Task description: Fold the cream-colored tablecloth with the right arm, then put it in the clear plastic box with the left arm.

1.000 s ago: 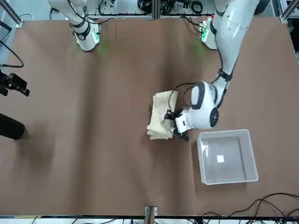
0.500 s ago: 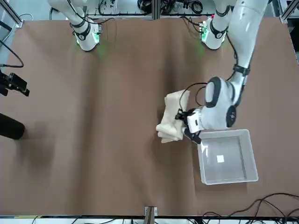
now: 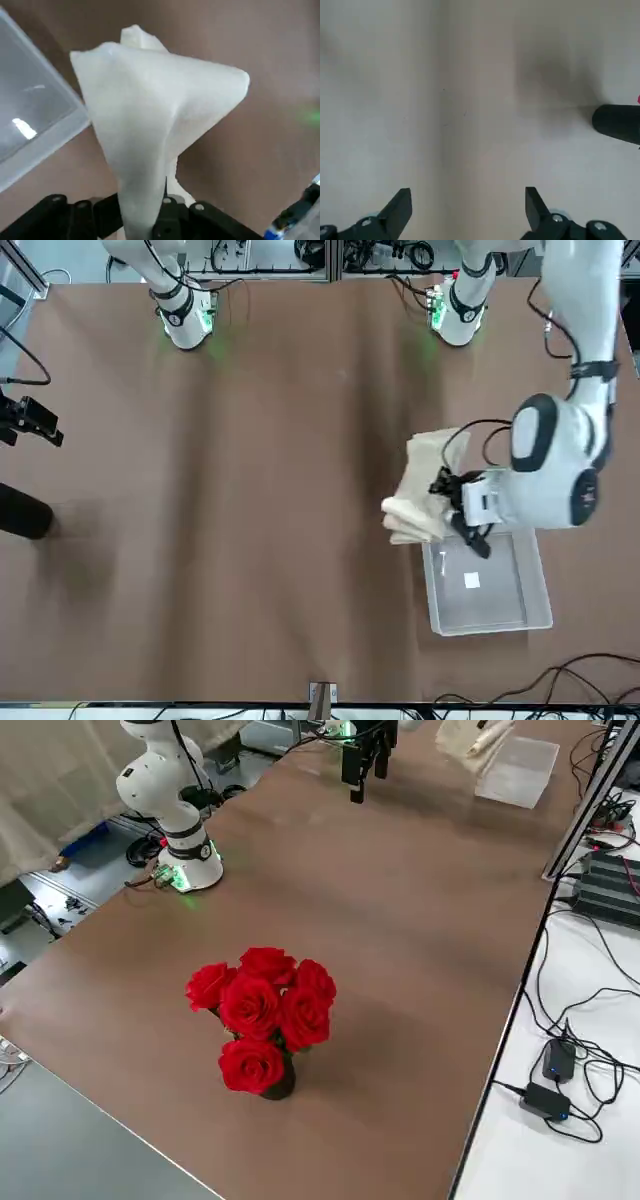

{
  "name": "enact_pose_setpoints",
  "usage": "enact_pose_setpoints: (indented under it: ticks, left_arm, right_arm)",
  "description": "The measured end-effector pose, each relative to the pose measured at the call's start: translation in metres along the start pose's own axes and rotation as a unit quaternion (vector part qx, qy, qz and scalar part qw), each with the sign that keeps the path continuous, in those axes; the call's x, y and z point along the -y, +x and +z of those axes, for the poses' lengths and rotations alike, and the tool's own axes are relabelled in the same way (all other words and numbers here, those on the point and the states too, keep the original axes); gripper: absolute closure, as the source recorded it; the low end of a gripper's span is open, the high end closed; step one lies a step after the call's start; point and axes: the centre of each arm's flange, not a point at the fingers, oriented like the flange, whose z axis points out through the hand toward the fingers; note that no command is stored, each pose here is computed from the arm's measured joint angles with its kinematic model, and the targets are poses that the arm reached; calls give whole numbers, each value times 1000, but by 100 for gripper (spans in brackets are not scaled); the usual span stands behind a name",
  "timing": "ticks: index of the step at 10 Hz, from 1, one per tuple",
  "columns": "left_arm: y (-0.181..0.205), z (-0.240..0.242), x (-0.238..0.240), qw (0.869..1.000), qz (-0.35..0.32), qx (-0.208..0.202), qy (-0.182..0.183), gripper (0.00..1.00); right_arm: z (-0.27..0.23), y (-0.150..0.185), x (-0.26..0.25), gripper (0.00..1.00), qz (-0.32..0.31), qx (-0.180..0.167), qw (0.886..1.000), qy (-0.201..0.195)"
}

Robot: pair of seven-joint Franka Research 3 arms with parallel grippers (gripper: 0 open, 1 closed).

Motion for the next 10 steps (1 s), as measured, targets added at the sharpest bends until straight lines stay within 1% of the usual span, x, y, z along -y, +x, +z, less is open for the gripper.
enact_pose_setpoints:
  ticks: [2, 3, 5, 7, 9, 10]
  left_arm:
    - [-3, -15, 10, 997, 52, 15, 52, 85]
    - [-2, -23, 11, 995, 74, 16, 71, 85]
    - [0, -30, 16, 990, 110, 19, 85, 85]
    - [-4, -37, 34, 985, 144, 22, 97, 85]
    - [-2, -30, 54, 974, 184, 52, 122, 85]
    - [1, -23, 64, 969, 199, 64, 129, 85]
  right_arm:
    - [0, 0, 0, 0, 0, 0, 1000, 0]
    - [0, 0, 0, 0, 0, 0, 1000, 0]
    - [0, 0, 0, 0, 0, 0, 1000, 0]
    - [0, 0, 0, 0, 0, 0, 1000, 0]
    - [0, 0, 0, 0, 0, 0, 1000, 0]
    - [0, 0, 0, 0, 0, 0, 1000, 0]
